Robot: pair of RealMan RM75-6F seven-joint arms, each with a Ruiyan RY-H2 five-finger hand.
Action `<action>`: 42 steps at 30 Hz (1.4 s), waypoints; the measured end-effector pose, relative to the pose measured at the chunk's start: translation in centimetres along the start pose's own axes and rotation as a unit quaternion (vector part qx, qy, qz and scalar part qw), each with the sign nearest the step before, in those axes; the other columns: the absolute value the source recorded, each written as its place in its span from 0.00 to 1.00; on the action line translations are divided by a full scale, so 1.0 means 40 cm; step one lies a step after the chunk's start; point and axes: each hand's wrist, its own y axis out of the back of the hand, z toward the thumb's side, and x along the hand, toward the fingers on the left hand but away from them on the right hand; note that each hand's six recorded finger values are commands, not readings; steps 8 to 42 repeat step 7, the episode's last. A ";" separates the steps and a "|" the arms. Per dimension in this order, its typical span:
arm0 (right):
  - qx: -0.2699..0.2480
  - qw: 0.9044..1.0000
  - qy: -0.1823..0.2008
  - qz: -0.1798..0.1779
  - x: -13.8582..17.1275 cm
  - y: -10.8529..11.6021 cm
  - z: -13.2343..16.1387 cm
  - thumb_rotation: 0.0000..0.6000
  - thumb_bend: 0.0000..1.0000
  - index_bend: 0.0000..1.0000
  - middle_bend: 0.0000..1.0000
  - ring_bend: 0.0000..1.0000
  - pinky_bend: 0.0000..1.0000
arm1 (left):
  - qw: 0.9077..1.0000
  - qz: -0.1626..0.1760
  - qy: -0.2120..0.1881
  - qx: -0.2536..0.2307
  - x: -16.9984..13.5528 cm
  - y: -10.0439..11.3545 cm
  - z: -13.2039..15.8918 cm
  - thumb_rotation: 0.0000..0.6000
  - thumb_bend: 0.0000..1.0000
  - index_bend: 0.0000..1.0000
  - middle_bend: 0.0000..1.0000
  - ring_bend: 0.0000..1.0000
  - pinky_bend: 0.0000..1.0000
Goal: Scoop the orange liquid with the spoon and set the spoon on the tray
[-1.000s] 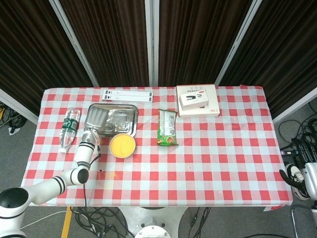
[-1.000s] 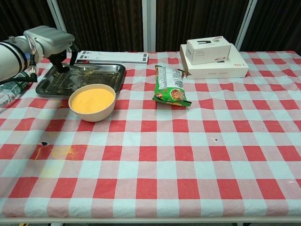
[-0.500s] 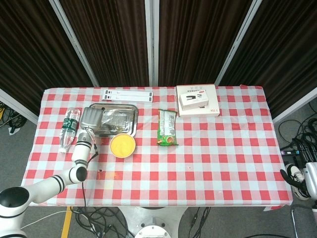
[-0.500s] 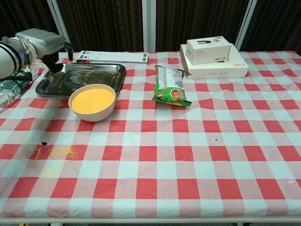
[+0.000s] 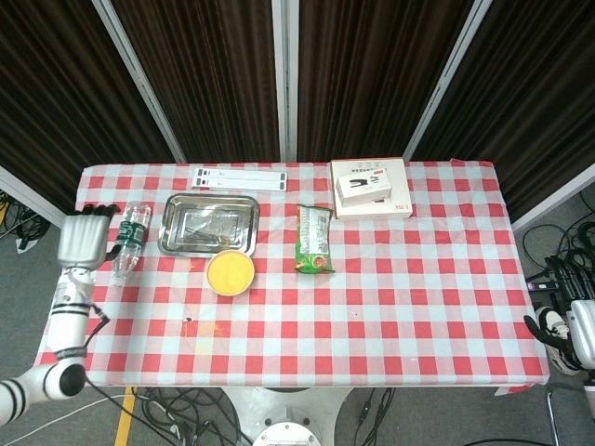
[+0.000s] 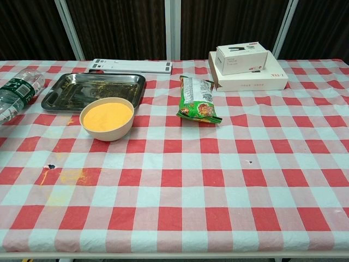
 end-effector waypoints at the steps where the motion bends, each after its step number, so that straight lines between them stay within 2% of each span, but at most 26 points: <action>1: -0.001 1.000 0.002 0.000 -0.001 -0.003 0.002 1.00 0.18 0.05 0.04 0.00 0.05 | 1.000 0.001 0.003 -0.002 -0.026 -0.003 -0.020 1.00 0.23 0.34 0.41 0.26 0.35; 7: -0.007 1.000 0.016 0.003 -0.004 -0.020 0.021 1.00 0.18 0.05 0.04 0.00 0.05 | 1.000 -0.002 0.017 -0.005 -0.197 -0.027 -0.096 1.00 0.23 0.34 0.41 0.26 0.34; 42: -0.007 1.000 0.016 0.003 -0.004 -0.020 0.021 1.00 0.18 0.05 0.04 0.00 0.05 | 1.000 -0.002 0.017 -0.005 -0.197 -0.027 -0.096 1.00 0.23 0.34 0.41 0.26 0.34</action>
